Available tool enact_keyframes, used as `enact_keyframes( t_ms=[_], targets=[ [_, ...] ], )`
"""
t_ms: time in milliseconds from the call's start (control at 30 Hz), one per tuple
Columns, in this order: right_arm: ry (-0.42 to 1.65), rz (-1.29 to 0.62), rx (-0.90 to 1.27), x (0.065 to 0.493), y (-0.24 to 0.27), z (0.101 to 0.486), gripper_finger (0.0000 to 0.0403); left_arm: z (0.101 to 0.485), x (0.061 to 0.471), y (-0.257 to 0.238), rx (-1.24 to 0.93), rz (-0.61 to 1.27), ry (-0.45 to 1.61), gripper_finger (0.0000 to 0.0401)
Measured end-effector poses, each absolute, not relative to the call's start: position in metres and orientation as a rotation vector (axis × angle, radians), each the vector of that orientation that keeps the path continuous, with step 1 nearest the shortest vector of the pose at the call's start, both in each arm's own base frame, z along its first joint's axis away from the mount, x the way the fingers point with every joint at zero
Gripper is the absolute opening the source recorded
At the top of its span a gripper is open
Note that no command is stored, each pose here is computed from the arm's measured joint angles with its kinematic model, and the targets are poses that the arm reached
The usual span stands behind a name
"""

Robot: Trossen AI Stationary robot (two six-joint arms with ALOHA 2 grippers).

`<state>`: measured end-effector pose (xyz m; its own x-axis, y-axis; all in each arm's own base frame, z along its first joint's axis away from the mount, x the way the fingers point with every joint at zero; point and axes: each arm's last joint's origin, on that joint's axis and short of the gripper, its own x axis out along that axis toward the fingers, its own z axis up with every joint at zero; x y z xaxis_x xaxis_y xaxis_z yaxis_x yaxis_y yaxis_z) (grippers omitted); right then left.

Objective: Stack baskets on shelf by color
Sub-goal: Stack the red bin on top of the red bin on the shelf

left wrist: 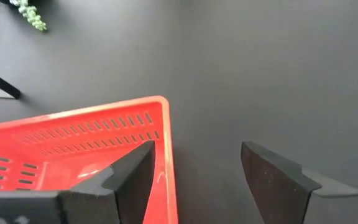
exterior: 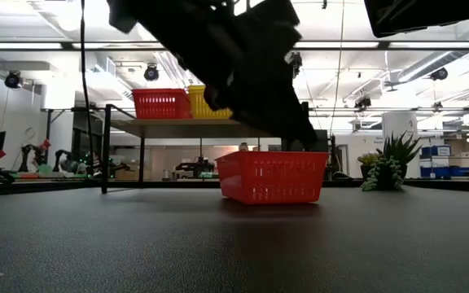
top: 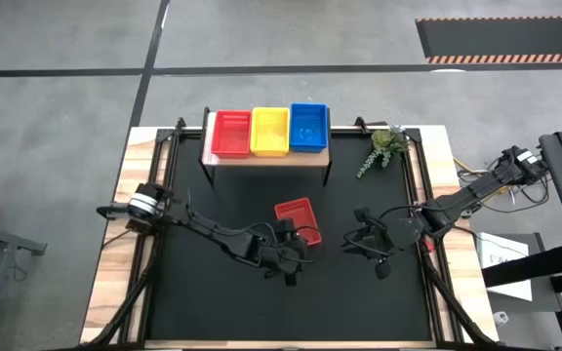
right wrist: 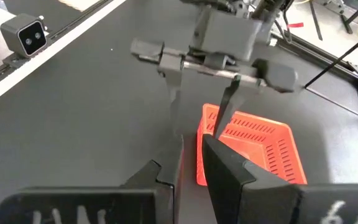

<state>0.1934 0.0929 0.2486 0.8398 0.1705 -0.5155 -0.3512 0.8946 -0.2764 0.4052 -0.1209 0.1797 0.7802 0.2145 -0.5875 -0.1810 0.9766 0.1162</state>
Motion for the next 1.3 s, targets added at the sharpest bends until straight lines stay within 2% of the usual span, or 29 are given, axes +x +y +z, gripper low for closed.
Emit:
enact_keyframes(
  t_ms=[633, 833, 1067, 1300],
  targets=[
    [0.503, 0.282, -0.372, 0.193, 0.093, 0.249, 0.0052, 0.152, 0.4, -0.102, -0.017, 0.283, 0.668, 0.0217],
    [0.502, 0.284, -0.376, 0.193, 0.093, 0.249, 0.0052, 0.151, 0.399, -0.103, -0.024, 0.242, 0.681, 0.0152],
    [0.507, 0.284, -0.377, 0.193, 0.093, 0.247, 0.0052, 0.153, 0.396, -0.106, 0.043, 0.182, 0.7, 0.0014],
    [0.512, 0.283, -0.371, 0.193, 0.092, 0.243, 0.0052, 0.185, 0.384, -0.116, 0.185, 0.077, 0.676, 0.0001]
  ],
)
